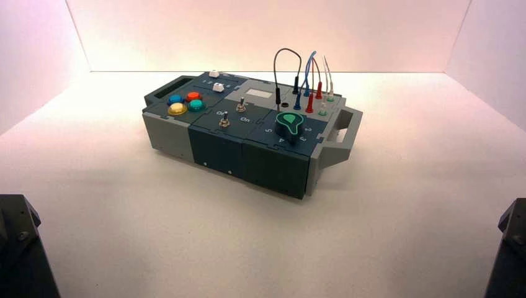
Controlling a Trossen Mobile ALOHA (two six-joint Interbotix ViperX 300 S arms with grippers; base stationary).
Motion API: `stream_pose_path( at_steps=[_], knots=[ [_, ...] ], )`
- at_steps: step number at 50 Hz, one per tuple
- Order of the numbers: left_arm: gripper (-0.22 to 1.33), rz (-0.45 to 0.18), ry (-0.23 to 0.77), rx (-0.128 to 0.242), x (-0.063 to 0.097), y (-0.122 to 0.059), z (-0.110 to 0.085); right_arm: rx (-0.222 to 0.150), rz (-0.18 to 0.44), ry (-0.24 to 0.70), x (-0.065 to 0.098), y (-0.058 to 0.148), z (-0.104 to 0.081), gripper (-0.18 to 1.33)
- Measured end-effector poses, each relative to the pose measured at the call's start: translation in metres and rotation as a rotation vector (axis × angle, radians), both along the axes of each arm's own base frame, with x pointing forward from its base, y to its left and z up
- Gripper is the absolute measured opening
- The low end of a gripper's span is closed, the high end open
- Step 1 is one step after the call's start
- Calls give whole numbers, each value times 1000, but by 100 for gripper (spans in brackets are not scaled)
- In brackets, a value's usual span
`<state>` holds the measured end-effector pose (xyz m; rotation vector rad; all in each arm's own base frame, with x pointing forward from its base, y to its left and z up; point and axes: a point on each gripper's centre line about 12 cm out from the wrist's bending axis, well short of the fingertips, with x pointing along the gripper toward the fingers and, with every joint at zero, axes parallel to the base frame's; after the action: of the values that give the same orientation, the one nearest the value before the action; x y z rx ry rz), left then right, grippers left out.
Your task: Insert the black wire.
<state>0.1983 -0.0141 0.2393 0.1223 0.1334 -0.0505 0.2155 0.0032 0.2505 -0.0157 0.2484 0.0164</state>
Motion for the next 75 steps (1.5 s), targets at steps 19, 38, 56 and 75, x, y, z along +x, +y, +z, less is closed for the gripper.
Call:
stream_pose_path(
  at_steps=[19, 38, 56, 75],
  knots=[
    [-16, -45, 129, 26, 4, -5, -10, 1, 7, 57, -6, 1, 8, 82],
    [-16, -266, 299, 101, -2, -40, -6, 25, 72, 222, -19, 15, 22, 82],
    [-16, -481, 449, 150, -28, -69, -2, 27, 160, 353, -33, 31, 17, 86],
    [-16, -614, 617, 184, -49, -81, -4, -114, 401, 529, -31, 72, 13, 95]
  ],
)
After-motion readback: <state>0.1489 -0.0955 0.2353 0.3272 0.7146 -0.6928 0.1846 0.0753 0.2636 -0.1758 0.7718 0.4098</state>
